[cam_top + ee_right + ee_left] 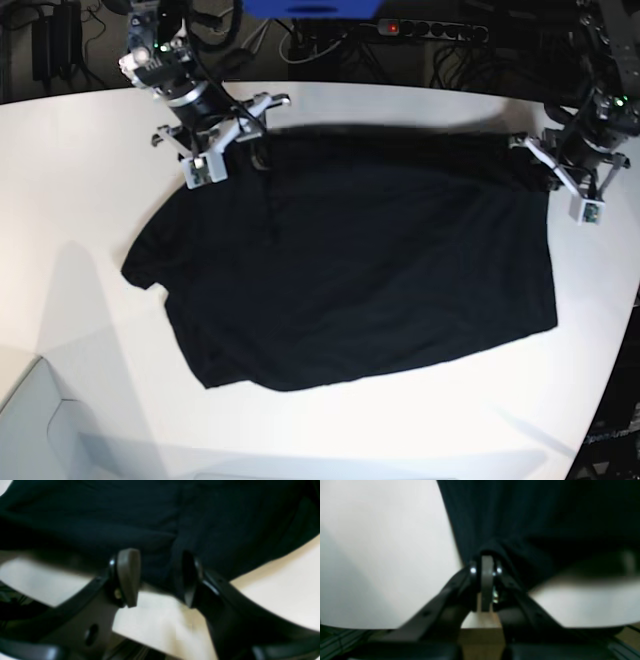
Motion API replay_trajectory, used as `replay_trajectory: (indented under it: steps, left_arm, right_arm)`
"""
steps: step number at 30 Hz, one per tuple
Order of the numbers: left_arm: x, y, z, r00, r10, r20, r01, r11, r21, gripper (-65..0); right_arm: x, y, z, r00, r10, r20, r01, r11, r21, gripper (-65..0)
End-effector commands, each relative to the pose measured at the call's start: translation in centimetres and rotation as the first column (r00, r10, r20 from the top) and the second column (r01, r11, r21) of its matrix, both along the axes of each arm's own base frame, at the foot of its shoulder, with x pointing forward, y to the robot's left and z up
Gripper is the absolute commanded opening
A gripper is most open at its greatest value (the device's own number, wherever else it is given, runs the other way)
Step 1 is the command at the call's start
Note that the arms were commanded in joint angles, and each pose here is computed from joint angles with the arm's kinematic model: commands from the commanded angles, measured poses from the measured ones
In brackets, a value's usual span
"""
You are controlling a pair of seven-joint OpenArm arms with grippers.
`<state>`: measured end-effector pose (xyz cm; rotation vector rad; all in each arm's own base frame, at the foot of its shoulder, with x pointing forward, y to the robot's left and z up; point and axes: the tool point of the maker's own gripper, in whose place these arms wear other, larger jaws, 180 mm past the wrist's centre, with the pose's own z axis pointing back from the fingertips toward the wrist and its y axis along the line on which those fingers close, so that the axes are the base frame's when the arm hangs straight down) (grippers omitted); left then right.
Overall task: Layout the t-shirt on the table in an organized manner, then fold the t-shirt properly
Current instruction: 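Lift the shirt with both grippers, shake it, and lay it flat, then release the shirt and regrasp its edges with both grippers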
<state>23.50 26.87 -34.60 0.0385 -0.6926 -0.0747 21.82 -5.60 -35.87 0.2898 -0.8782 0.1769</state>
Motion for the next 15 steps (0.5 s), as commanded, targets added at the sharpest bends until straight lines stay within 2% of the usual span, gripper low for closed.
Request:
replay_trajectory:
  steps: [1,4,8,10,12,15]
  left_arm:
    - [-0.1,1.3,0.4,1.000,0.024,0.008,-0.025,0.999,0.021,-64.5]
    - [-0.7,2.9,-0.2,0.999,0.037,-0.014,-0.037,0.999,0.034,-64.4]
    - [-1.3,2.7,-1.2,0.997,-0.061,-0.051,0.063,0.997,0.037,-64.4]
    - [-1.5,2.3,-1.4,0.993,-0.098,-0.061,0.100,0.994,0.036,-64.1]
    - [-1.7,2.0,-1.8,0.989,-0.129,-0.072,0.131,0.991,0.032,-59.9]
    - [-1.8,1.8,-1.8,0.986,-0.147,-0.073,0.149,0.989,0.026,-49.3]
  right_arm:
    - [0.2,0.0,1.0,0.999,-0.015,0.036,0.014,1.000,0.020,-33.1]
    - [-0.4,-0.7,0.6,0.998,-0.062,0.010,0.061,0.997,0.055,-29.7]
    - [-0.2,-1.9,1.1,0.993,-0.115,0.012,0.113,0.986,0.127,-28.1]
    - [-0.2,-2.0,1.1,0.994,-0.108,0.013,0.106,0.987,0.120,-28.1]
    - [-0.2,-0.8,1.2,0.997,-0.076,0.015,0.073,0.988,0.133,-28.1]
    - [0.0,1.4,1.6,0.999,-0.023,0.026,0.019,0.986,0.163,-28.1]
